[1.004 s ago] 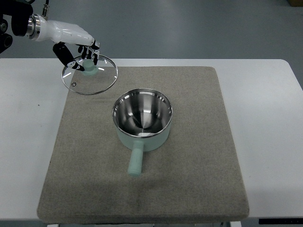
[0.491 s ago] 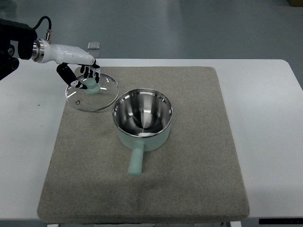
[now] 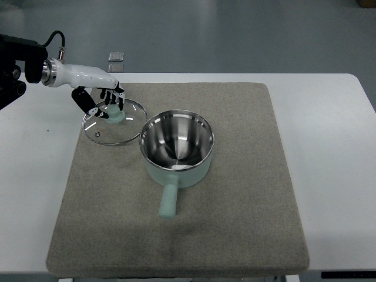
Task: Place lid left of pot with left hand
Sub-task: 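Lower the held lid onto the mat beside the pot, nearer the left arm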
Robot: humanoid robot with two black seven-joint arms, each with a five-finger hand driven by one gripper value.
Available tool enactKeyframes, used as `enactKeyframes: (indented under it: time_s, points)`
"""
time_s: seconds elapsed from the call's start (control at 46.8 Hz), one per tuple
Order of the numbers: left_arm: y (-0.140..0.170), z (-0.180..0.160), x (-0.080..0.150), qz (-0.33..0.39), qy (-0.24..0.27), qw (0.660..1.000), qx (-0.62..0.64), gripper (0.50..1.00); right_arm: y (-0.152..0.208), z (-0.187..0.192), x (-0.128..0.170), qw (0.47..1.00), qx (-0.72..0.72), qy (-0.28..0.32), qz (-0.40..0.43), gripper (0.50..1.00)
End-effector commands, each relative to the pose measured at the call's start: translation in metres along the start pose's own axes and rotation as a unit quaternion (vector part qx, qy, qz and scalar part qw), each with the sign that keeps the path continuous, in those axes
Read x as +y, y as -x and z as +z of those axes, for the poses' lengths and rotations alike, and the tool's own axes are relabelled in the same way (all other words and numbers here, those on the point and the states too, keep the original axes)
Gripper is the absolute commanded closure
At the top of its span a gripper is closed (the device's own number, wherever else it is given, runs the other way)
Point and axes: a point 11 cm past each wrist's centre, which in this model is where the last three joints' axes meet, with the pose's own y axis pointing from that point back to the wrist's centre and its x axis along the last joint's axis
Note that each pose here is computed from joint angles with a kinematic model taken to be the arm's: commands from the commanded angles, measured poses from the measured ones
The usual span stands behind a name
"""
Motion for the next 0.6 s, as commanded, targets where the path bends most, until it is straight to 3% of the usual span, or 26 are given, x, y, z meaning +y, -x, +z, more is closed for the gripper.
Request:
enactKeyframes:
  time_s: [0.0, 0.577]
  points:
    - [0.001, 0.000, 0.000, 0.004, 0.000, 1.000, -0.001, 1.000, 0.000, 0.001, 0.000, 1.000, -0.001, 0.000, 0.000, 0.576]
    - [0.022, -0.005, -0.001, -0.006, -0.002, 1.000, 0.007, 1.000, 0.000, 0.001, 0.000, 1.000, 0.000, 0.001, 0.000, 0.579]
